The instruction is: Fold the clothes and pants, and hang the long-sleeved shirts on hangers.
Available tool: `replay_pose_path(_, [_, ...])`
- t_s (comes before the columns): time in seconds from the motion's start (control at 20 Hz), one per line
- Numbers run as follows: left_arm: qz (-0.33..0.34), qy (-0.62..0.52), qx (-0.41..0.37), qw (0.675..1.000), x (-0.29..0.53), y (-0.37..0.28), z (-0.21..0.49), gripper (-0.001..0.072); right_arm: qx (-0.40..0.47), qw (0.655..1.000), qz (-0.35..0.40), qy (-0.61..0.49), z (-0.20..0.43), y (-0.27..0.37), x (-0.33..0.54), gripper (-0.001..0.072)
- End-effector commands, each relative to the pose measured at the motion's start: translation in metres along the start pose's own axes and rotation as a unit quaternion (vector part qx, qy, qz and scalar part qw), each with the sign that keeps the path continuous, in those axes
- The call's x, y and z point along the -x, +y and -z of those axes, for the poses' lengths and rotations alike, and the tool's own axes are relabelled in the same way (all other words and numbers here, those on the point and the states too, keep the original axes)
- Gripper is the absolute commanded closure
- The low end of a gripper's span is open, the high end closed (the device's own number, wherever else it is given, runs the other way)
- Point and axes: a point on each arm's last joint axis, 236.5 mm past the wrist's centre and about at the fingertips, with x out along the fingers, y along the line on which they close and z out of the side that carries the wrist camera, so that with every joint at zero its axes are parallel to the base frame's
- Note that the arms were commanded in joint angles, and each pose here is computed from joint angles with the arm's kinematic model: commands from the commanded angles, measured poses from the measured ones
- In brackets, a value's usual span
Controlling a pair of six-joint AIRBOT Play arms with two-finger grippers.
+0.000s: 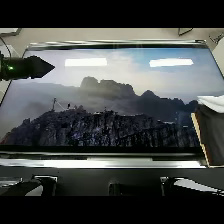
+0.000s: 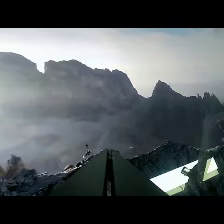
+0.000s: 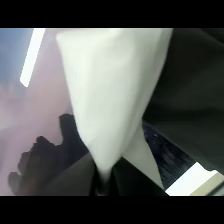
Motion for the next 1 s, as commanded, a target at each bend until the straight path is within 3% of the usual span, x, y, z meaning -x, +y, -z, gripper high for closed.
replay_pose_path(0.0, [0.0, 0.0, -0.002, 1.0, 0.0, 0.0, 0.0, 0.0682, -0.049, 0.993, 0.106, 0.017, 0.014, -0.061, 0.014, 0.0666])
replay_pose_path(0.15, [0.0, 0.0, -0.006, 1.0, 0.0, 0.0, 0.0, 0.0683, -0.082, 0.984, 0.147, 0.066, 0.041, -0.097, -0.005, 0.0666])
replay_pose_path(0.4, [0.0, 0.0, -0.005, 1.0, 0.0, 0.0, 0.0, 0.0683, -0.107, 0.938, 0.29, 0.158, 0.106, -0.199, -0.027, 0.0666])
replay_pose_path(0.7, [0.012, -0.005, 0.0, 1.0, 0.0, -0.006, -0.002, 0.0683, -0.106, 0.937, 0.298, 0.149, 0.111, -0.226, -0.057, 0.0663])
replay_pose_path(0.75, [0.012, -0.005, 0.0, 1.0, 0.0, -0.006, -0.002, 0.0682, -0.103, 0.939, 0.296, 0.14, 0.107, -0.226, -0.059, 0.0554])
replay_pose_path(0.85, [0.012, -0.006, 0.0, 1.0, 0.0, -0.006, -0.003, 0.0683, -0.087, 0.948, 0.274, 0.137, 0.102, -0.216, -0.063, 0.0067])
replay_pose_path(0.95, [0.011, -0.027, -0.001, 1.0, 0.002, -0.006, -0.013, 0.0683, -0.036, 0.966, 0.235, 0.103, 0.074, -0.189, -0.056, 0.0029])
